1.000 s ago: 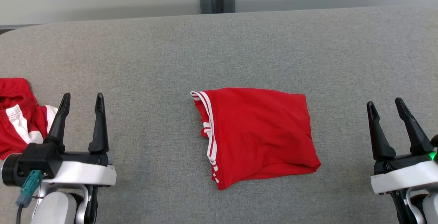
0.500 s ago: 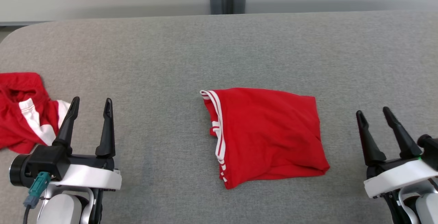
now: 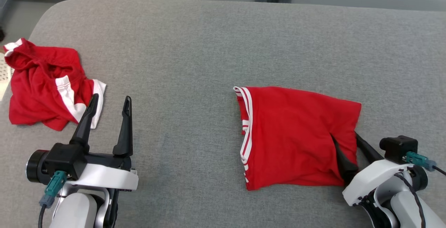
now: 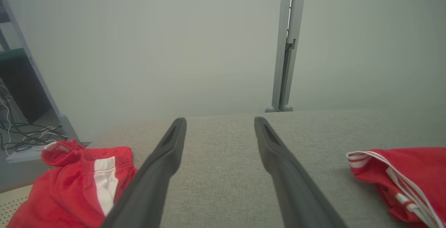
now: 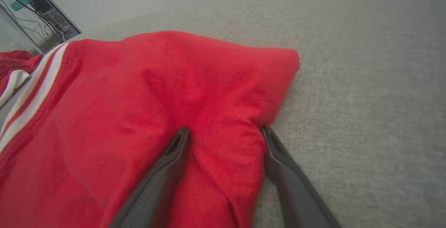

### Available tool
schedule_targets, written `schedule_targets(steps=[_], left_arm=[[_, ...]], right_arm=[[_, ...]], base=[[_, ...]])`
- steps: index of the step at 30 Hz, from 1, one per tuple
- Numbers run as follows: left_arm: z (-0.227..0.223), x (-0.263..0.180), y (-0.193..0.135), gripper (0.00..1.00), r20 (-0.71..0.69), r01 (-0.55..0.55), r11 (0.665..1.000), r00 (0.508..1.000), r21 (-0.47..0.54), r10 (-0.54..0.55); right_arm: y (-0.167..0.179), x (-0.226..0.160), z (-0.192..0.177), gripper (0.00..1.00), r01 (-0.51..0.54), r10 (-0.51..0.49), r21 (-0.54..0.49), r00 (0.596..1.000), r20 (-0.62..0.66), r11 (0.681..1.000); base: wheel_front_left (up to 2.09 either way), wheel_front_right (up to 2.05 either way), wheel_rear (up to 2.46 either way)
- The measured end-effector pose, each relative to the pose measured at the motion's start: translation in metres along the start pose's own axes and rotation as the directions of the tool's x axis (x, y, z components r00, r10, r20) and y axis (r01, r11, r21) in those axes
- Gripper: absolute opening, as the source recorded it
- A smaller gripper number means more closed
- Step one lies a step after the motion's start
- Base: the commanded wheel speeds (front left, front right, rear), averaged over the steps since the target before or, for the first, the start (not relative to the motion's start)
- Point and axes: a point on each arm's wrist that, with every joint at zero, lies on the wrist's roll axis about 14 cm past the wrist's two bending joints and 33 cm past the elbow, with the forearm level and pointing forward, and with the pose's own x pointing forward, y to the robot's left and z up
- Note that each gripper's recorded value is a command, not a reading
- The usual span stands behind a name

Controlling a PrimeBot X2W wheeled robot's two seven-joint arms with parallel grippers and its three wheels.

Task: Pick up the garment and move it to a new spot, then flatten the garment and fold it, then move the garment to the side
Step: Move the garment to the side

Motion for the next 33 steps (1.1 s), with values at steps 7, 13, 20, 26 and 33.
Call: schedule_targets(steps=[7,13,20,26,33], left_arm=[[0.004,0.0,0.01,1.0,0.011,-0.026,1.0,1.0,0.007,0.026],[0.004,0.007,0.004,1.0,0.018,-0.006,1.0,1.0,0.014,0.005],[0.0,0.027,-0.026,1.0,0.027,0.087,0.996,0.996,0.012,-0.087],[-0.005,0.051,-0.071,1.0,0.039,0.22,0.976,0.975,0.004,-0.22],[-0.008,0.078,-0.138,1.0,0.05,0.413,0.911,0.909,0.014,-0.413]], right_arm=[[0.005,0.004,-0.012,0.0,-0.038,0.038,-0.003,0.998,-0.051,0.999],[-0.009,-0.002,-0.002,0.0,-0.018,0.018,-0.059,1.0,-0.011,0.998],[-0.051,-0.027,0.011,0.0,0.088,-0.085,-0.099,0.996,0.033,0.991],[-0.095,-0.064,0.017,0.0,0.213,-0.207,-0.144,0.976,0.062,0.966],[-0.159,-0.106,0.035,0.0,0.385,-0.374,-0.206,0.923,0.09,0.9]], base=[[0.0,0.0,0.0],[0.0,0.0,0.0],[0.0,0.0,0.0],[0.0,0.0,0.0],[0.0,0.0,0.0]])
